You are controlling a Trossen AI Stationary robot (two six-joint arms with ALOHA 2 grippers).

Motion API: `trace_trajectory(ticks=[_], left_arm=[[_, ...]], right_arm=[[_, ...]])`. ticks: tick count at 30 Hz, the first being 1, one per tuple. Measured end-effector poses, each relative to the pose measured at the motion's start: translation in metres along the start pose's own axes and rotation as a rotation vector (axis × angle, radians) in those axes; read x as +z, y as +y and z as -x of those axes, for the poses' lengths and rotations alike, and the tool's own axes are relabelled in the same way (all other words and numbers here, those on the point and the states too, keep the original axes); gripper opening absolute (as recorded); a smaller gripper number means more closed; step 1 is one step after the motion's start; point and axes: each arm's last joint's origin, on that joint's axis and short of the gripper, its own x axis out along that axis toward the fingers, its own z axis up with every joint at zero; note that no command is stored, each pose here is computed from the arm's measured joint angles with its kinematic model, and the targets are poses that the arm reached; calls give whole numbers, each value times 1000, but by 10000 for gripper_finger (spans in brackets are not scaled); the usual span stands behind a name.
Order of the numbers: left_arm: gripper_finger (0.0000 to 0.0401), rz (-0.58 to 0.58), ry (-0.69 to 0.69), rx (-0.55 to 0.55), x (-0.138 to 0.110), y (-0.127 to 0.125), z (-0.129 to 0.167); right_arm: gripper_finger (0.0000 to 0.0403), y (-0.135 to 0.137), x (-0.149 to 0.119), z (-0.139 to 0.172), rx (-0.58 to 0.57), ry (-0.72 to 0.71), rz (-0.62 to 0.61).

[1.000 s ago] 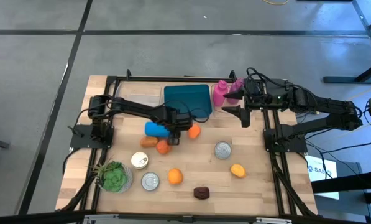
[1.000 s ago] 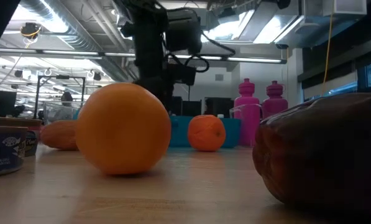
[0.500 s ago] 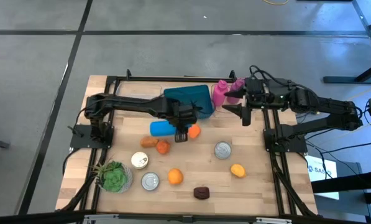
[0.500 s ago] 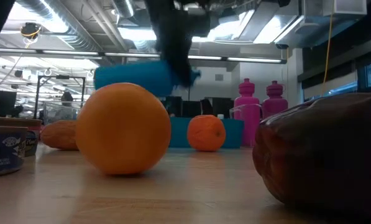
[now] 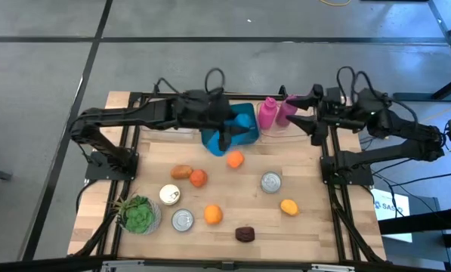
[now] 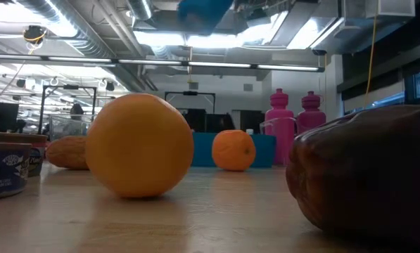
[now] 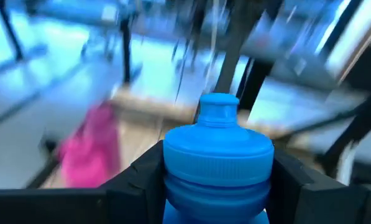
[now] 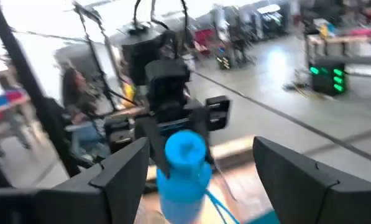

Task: Pick & Place Food Item
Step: Put the blue tumbler into the right transparent bin

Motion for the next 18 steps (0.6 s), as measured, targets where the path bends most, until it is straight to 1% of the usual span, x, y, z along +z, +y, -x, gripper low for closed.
trace_trajectory(ticks=[3, 6, 9, 14, 18], left_arm=[[173, 12, -120, -68, 12, -4, 0], [173, 26, -193, -101, 15, -5, -8], [173, 27, -253, -141, 15, -6, -20], [173, 33, -326, -202, 11, -6, -40], [173, 38, -333, -223, 7, -3, -48]], right_arm=[[286, 2, 4, -3, 25, -50, 6], [286, 3, 8, -7, 42, -88, 48], [286, 3, 5, -14, 40, -80, 57], [286, 2, -2, -28, 31, -41, 53], [278, 2, -3, -35, 43, -54, 31]])
